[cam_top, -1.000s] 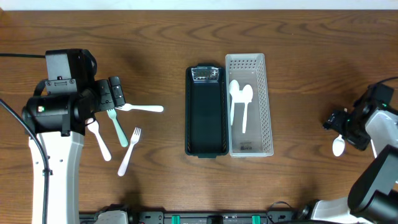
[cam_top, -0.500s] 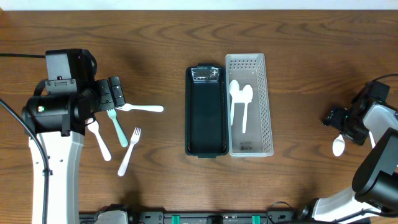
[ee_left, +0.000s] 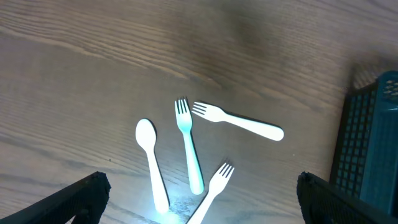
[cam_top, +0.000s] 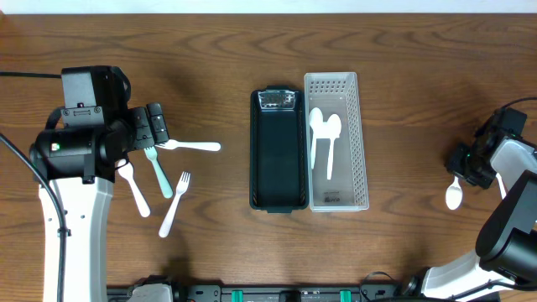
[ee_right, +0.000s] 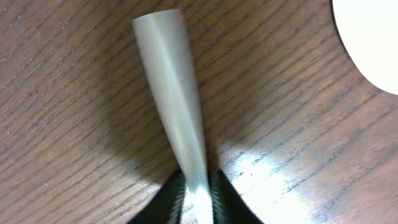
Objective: Pack container
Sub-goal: 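Grasp a third white spoon with the right gripper and lift, then place the third spoon in the white basket and withdraw right gripper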
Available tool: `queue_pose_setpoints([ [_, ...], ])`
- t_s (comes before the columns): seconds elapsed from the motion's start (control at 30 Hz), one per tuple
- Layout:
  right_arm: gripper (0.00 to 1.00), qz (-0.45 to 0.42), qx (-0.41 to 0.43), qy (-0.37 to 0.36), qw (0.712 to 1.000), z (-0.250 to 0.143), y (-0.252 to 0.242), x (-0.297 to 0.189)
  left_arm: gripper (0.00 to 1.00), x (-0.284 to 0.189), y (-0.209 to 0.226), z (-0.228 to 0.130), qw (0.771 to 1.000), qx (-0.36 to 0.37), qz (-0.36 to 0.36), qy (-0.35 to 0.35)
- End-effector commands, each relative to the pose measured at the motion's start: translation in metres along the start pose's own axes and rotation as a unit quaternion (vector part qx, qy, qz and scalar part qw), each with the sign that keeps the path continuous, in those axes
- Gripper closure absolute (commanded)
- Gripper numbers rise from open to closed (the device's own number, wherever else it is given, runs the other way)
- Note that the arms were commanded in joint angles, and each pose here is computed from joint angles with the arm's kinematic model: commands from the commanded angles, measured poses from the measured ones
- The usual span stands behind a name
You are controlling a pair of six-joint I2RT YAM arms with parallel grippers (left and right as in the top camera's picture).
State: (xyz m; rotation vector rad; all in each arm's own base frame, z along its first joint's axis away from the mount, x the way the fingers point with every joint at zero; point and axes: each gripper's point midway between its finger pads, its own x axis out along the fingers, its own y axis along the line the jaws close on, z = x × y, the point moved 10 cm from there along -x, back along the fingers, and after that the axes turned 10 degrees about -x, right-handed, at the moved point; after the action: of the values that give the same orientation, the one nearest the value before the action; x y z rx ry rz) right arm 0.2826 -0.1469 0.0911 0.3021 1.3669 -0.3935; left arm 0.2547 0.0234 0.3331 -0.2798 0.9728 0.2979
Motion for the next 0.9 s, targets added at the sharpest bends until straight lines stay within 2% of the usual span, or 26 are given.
queue_pose_setpoints([
  [0.0,0.9,0.025,0.009,0.074,0.997,-0.027,0.003,0.03,0.02,-0.002,0.001,0.003,1.0,-0.001,0.004,-0.005],
  [0.1,0.99,0.03,0.011,0.072,0.997,-0.026,0.004,0.03,0.02,-0.002,0.001,0.003,1.0,-0.001,0.004,-0.005],
  [0.27,0.99,0.057,-0.002,0.046,0.997,-0.014,0.017,0.009,0.02,-0.002,0.001,0.003,1.0,-0.001,0.004,-0.005],
  [0.4,0.99,0.064,-0.038,-0.021,0.997,0.011,0.037,-0.043,0.02,-0.002,0.001,0.003,1.0,-0.001,0.004,-0.005],
  [0.57,0.99,0.091,-0.113,-0.138,0.98,0.03,0.087,-0.14,0.02,-0.002,0.001,0.003,1.0,-0.001,0.004,-0.005],
  [0.7,0.99,0.137,-0.176,-0.208,0.952,0.021,0.142,-0.2,0.02,-0.002,0.001,0.003,1.0,-0.001,0.004,-0.005],
  [0.87,0.99,0.181,-0.218,-0.208,0.936,-0.002,0.199,-0.209,0.02,-0.002,0.001,0.003,1.0,-0.001,0.004,-0.005],
])
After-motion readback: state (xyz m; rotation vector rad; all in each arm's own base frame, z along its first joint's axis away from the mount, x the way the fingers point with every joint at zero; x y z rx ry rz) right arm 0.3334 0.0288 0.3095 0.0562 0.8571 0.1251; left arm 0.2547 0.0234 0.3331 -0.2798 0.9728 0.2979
